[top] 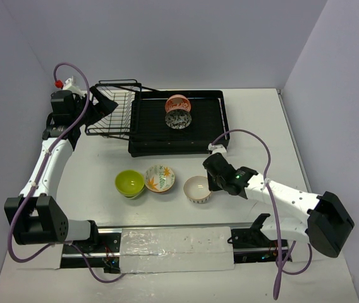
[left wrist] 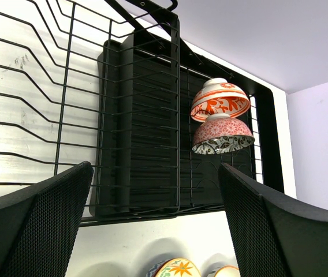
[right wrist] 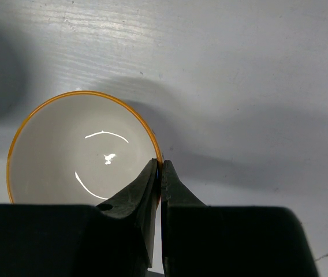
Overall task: Load the bowls into the dish rack
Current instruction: Move the bowl to the center of the board.
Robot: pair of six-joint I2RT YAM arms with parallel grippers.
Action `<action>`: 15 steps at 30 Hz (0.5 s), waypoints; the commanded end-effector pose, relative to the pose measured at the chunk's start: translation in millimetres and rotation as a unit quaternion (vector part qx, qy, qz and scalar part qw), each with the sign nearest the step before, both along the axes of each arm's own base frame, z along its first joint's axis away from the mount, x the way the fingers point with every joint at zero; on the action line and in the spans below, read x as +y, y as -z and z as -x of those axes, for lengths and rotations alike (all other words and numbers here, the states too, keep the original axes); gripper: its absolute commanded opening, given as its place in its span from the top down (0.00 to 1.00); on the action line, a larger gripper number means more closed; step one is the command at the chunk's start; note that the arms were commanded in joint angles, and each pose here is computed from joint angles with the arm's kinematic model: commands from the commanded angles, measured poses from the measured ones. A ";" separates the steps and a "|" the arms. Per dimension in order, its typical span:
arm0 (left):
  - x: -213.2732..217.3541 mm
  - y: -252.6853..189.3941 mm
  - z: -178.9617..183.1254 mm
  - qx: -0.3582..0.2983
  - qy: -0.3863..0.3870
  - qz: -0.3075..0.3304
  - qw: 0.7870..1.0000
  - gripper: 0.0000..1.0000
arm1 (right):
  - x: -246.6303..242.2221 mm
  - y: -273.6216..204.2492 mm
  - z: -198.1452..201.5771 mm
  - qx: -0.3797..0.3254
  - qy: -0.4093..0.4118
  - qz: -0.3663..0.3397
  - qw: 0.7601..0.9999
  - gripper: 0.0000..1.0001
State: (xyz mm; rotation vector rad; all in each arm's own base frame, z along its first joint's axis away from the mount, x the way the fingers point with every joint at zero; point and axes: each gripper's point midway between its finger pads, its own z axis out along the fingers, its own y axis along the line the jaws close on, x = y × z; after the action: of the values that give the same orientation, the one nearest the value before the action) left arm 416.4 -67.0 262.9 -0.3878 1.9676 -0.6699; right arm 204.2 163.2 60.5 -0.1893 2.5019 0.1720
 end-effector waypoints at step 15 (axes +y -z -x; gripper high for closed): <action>1.2 -23.8 3.3 -0.037 0.001 -0.014 0.999 0.05 | 9.5 -6.0 4.1 0.024 -0.010 -0.008 1.000 0.77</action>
State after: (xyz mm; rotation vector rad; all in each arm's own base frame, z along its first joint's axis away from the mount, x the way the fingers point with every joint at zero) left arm 415.6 -66.6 264.9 -0.3855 1.9631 -0.6667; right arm 194.8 163.1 54.1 -0.2059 2.5619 0.1716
